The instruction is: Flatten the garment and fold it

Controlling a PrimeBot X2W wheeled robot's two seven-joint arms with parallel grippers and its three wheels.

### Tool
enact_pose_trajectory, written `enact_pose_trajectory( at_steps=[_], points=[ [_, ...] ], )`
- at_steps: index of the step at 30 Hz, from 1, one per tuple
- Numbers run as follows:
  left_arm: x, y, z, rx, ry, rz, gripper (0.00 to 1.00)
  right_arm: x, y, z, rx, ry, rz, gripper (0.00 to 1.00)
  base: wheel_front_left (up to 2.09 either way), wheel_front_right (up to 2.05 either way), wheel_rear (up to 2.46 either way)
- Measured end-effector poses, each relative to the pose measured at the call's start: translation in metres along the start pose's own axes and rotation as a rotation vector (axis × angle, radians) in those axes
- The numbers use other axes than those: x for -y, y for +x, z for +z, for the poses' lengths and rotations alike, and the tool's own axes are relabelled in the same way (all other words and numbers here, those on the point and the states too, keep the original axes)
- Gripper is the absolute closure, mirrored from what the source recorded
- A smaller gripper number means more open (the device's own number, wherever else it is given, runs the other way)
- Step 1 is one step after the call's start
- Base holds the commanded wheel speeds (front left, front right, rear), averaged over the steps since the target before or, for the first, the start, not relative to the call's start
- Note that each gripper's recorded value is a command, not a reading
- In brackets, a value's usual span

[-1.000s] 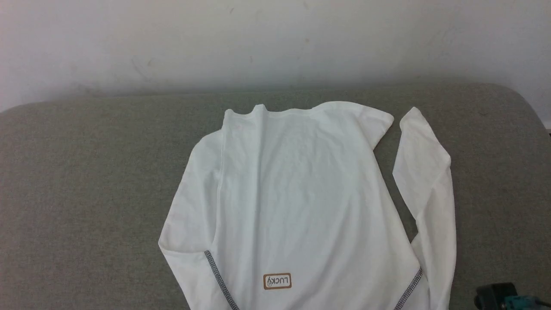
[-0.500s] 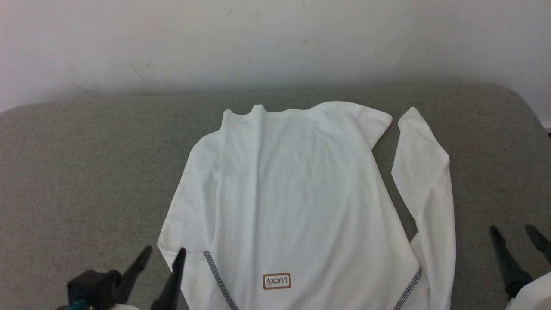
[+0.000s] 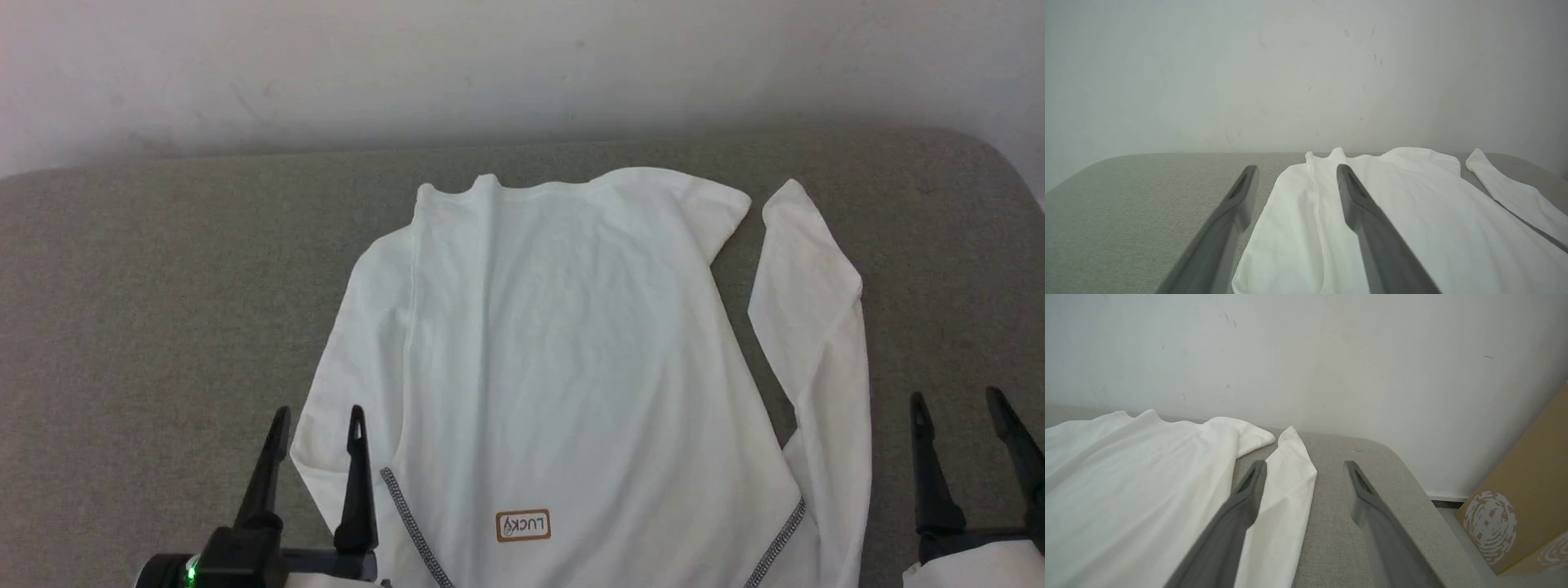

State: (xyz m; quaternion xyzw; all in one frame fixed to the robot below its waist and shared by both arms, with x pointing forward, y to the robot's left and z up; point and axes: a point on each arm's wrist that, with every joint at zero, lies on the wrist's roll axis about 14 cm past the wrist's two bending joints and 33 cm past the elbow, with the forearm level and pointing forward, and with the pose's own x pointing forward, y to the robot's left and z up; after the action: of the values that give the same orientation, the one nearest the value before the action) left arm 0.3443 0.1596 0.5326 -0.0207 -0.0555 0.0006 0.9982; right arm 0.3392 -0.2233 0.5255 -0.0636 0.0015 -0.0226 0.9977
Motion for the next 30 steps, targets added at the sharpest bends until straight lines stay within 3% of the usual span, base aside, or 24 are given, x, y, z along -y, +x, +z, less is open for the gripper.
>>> enact_pose_trajectory(
  at_steps=[9,13,22,30],
  points=[
    [-0.012,0.0,-0.018,-0.041,0.027,0.01,0.0,0.0,0.0,-0.021,-0.028,0.066,-0.008,0.0,0.0,0.0,0.0],
    [-0.022,0.007,-0.034,-0.1,0.075,-0.042,0.0,-0.001,0.008,-0.019,-0.021,0.073,-0.007,0.0,0.0,0.0,0.0],
    [-0.034,0.097,-0.013,-0.2,0.172,-0.208,0.0,-0.011,0.031,-0.029,-0.04,0.095,0.017,0.0,0.0,0.0,0.0],
    [-0.029,0.158,-0.037,-0.473,0.161,-0.331,0.0,-0.018,0.054,-0.056,-0.097,0.104,0.028,0.0,0.0,0.0,0.0]
  ],
)
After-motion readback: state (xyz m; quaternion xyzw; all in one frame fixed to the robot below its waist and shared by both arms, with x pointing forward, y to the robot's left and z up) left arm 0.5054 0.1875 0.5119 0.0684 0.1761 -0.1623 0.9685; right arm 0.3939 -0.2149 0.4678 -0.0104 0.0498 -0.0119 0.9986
